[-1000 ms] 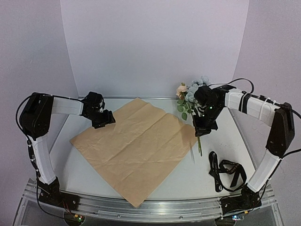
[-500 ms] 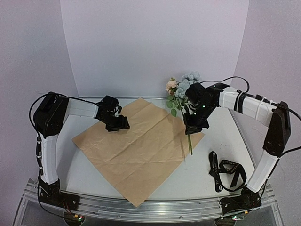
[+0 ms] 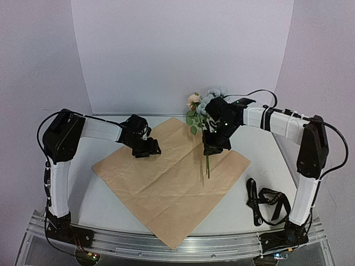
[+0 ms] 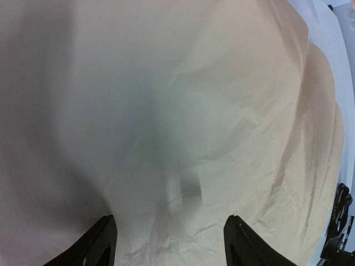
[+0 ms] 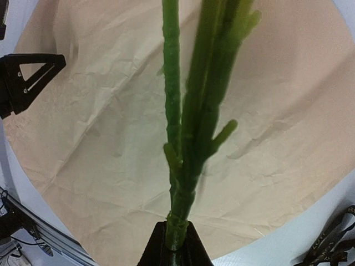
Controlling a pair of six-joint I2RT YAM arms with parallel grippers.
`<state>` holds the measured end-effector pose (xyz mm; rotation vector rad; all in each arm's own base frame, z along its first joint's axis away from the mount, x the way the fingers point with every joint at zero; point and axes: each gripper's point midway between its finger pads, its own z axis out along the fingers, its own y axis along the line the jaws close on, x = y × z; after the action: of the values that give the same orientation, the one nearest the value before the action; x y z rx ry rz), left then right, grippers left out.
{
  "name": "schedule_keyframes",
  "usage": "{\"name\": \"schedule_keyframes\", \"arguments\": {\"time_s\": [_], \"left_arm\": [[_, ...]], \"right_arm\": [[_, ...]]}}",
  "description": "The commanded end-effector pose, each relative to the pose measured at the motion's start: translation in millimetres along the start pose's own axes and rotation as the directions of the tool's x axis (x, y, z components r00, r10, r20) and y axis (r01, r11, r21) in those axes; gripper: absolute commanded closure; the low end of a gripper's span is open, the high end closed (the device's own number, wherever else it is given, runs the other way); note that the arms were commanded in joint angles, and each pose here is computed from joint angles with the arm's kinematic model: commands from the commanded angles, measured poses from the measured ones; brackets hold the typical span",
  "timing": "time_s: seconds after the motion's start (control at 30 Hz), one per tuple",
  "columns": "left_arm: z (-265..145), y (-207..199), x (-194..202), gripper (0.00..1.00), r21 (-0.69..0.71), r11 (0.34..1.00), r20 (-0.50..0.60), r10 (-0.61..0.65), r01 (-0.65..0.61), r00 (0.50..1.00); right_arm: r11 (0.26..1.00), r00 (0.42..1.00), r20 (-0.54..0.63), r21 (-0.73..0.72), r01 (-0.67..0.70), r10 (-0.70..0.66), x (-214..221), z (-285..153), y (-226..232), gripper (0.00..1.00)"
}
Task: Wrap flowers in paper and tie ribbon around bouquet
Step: Move the flattened wrapping paper to the center of the board, then place the fake flower on the flattened wrapping paper.
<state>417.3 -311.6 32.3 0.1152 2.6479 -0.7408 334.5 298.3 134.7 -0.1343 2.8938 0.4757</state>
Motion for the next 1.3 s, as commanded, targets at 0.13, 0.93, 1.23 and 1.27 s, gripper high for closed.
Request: {"name": "schedule_keyframes", "arguments": {"time_s": [0.13,0.93,1.23,1.27], "left_arm": [[-39,-31,-22,0.3,0.041,0.999,0.091,0.033,-0.036,0.995],[-86,95,60,0.35,-0.159,0.974,-0.006,-0.163,0.16,0.987],[-80,100,65,0.35,-0.162,0.973,-0.018,-0.172,0.167,0.985],[-80,100,65,0.35,-0.162,0.972,-0.018,-0.172,0.167,0.985]], "right_arm": [[0.996,0.995,0.1,-0.094,0.001,0.009,-39,16,44,1.0],[0.995,0.997,0.031,-0.08,0.067,-0.064,-27,95,97,1.0],[0.996,0.996,0.007,0.006,0.083,-0.083,-10,112,94,1.0],[0.997,0.997,0.007,0.018,0.078,-0.078,-9,114,93,1.0]]}}
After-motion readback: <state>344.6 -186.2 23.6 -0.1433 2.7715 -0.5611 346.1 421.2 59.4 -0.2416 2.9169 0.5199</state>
